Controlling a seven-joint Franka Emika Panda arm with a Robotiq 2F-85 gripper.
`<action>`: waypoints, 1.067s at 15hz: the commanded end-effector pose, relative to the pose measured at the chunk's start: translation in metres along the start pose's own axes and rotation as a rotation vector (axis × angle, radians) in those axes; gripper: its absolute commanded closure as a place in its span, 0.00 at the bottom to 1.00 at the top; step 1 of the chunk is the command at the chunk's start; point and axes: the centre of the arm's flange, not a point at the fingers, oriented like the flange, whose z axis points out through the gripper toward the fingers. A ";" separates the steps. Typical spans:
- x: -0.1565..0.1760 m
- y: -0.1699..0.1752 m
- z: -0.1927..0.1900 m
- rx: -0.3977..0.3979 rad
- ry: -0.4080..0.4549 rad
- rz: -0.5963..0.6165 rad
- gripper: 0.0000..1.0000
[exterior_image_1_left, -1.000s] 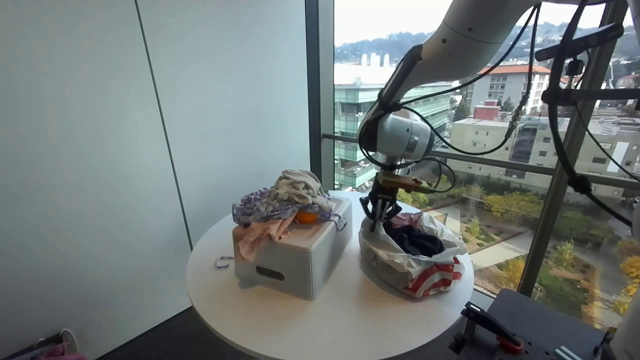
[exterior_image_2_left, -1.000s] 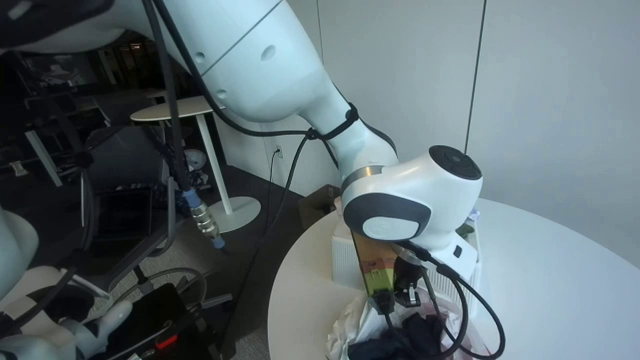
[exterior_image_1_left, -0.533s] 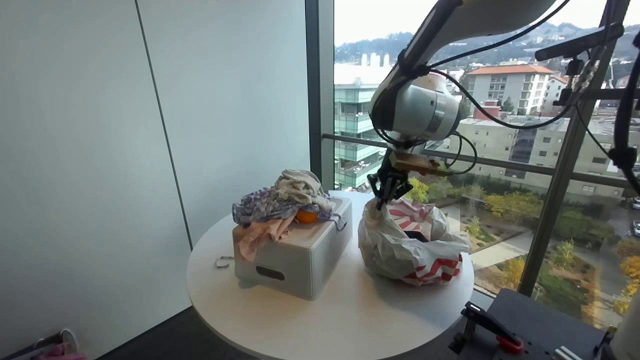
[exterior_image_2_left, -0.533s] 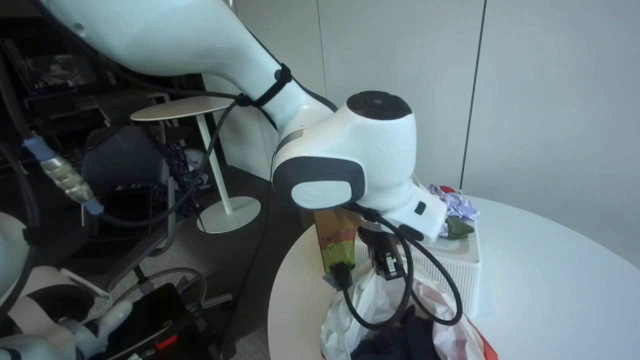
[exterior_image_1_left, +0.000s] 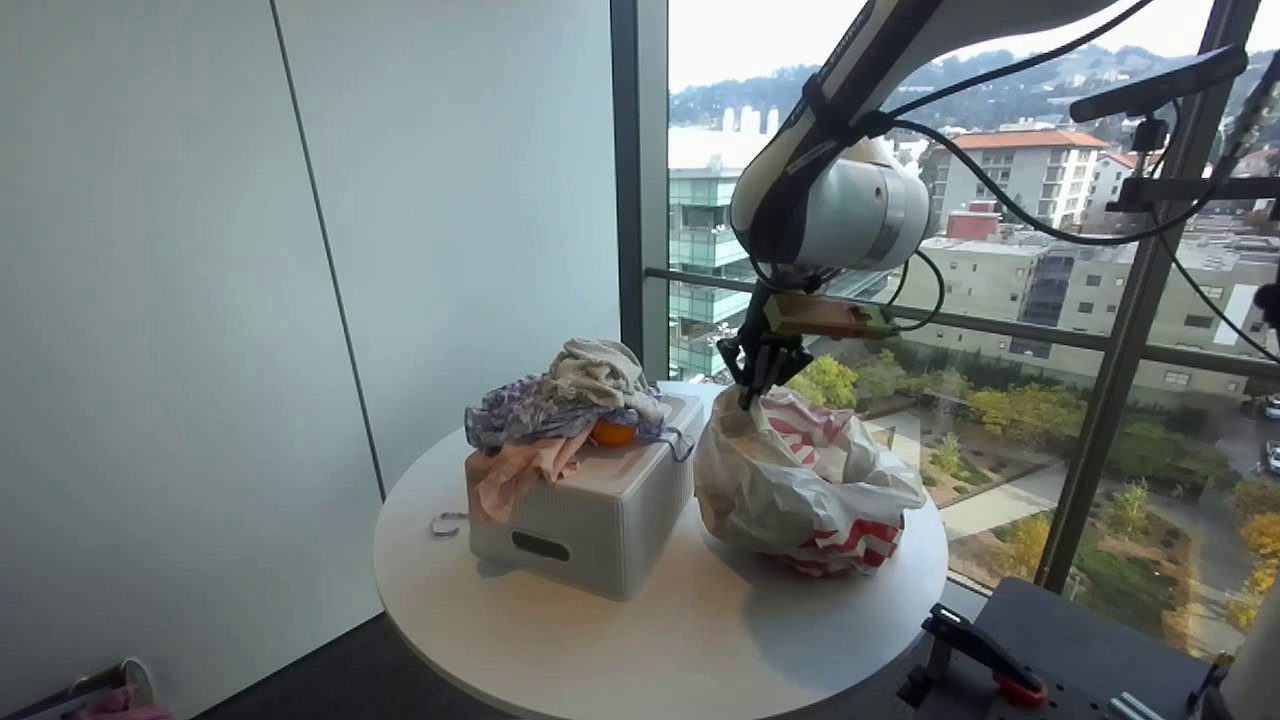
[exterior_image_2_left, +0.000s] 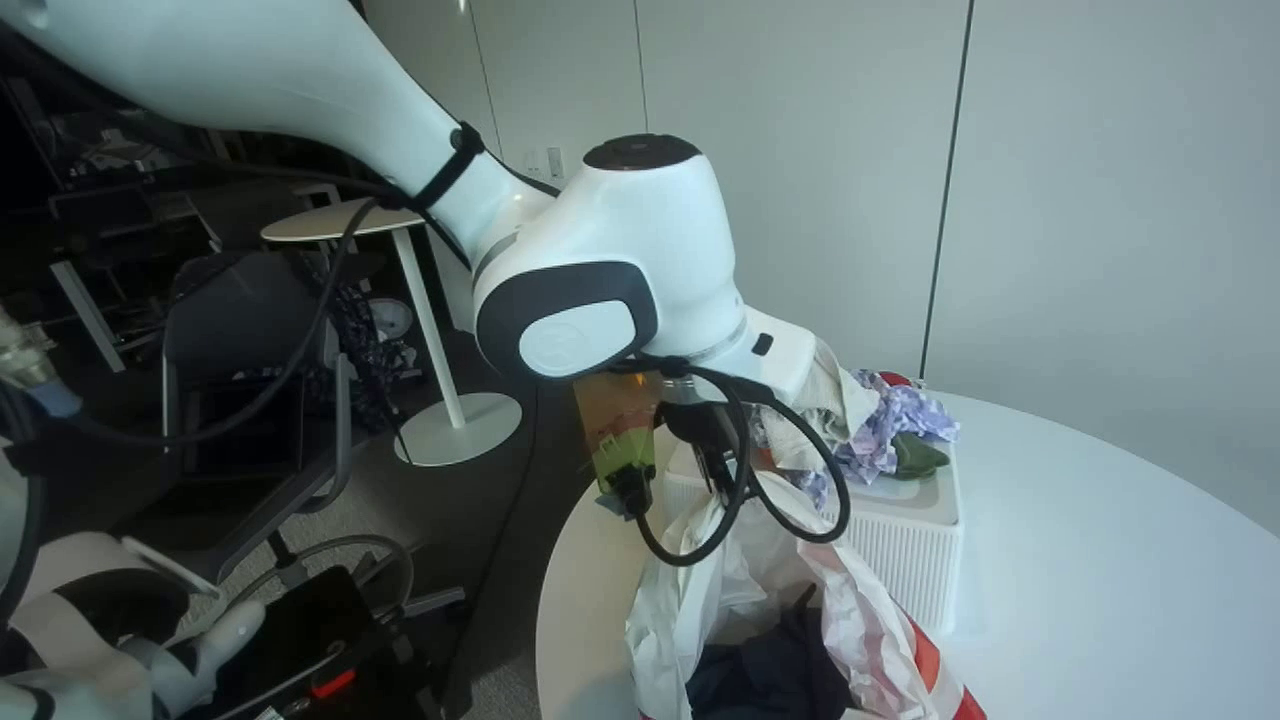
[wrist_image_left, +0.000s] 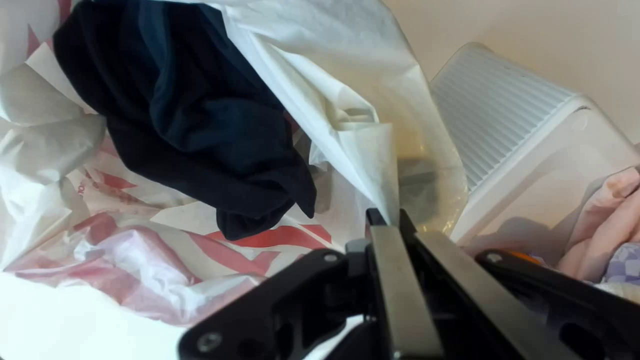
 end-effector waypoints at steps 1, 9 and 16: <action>0.012 -0.016 0.008 -0.062 -0.005 0.039 0.68; -0.007 -0.009 0.004 -0.189 0.024 0.178 0.14; 0.009 -0.049 -0.033 -0.231 0.225 0.152 0.00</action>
